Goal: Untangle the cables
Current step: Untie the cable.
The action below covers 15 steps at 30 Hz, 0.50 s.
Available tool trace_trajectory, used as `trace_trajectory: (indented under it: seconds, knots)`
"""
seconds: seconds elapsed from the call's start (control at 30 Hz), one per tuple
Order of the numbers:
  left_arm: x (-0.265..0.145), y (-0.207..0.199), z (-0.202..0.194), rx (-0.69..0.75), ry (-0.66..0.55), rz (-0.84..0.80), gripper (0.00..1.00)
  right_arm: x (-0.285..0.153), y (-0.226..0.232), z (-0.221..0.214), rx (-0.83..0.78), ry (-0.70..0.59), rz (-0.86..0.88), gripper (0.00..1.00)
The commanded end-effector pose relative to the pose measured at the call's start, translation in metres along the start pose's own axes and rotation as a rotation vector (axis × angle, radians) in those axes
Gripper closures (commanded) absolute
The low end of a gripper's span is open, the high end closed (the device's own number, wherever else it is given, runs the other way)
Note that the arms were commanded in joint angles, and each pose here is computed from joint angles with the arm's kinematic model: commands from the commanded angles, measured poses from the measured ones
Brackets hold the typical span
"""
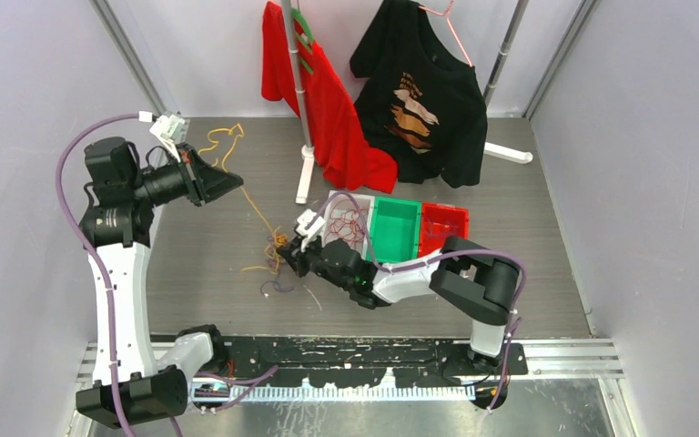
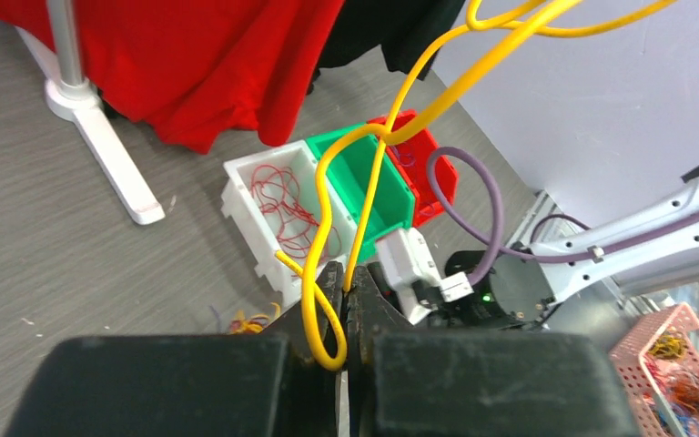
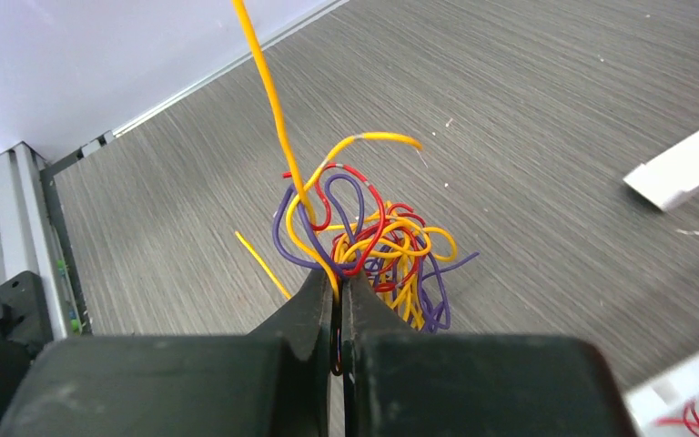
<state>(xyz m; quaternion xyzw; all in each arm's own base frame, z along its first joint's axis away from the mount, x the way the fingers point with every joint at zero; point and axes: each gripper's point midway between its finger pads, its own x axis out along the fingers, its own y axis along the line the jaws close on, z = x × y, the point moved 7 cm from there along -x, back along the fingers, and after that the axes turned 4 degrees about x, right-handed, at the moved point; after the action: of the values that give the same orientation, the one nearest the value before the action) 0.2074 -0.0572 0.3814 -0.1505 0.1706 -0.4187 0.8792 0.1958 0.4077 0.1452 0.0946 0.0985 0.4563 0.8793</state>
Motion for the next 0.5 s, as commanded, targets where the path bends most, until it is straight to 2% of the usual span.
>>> trace_trajectory:
  seconds: [0.0, 0.1, 0.13, 0.17, 0.23, 0.3, 0.4, 0.47]
  knots:
    - [-0.005, -0.002, 0.02, 0.122, -0.03, 0.061, 1.0, -0.019, 0.005, 0.023, 0.078, -0.116, 0.027, 0.99]
    - [-0.004, 0.01, 0.016, 0.133, -0.019, 0.132, 1.0, -0.026, 0.012, 0.033, 0.105, -0.131, 0.093, 0.99]
    - [-0.003, 0.012, 0.012, 0.127, -0.003, 0.127, 0.94, -0.027, 0.015, 0.039, 0.124, -0.133, 0.124, 0.99]
    - [-0.002, 0.013, 0.006, 0.112, 0.016, 0.11, 0.77, -0.027, 0.017, 0.045, 0.146, -0.126, 0.159, 0.99]
    - [-0.001, 0.01, -0.011, 0.095, 0.078, 0.018, 0.36, -0.025, 0.021, 0.063, 0.207, -0.123, 0.221, 0.99]
    - [-0.003, 0.006, -0.03, 0.08, 0.148, -0.057, 0.21, -0.023, 0.025, 0.088, 0.284, -0.148, 0.3, 0.99]
    - [-0.011, -0.001, -0.054, 0.087, 0.241, -0.127, 0.16, -0.022, 0.031, 0.119, 0.366, -0.164, 0.406, 0.99]
    - [-0.015, -0.003, -0.066, 0.099, 0.291, -0.159, 0.23, -0.023, 0.034, 0.134, 0.395, -0.169, 0.462, 0.99]
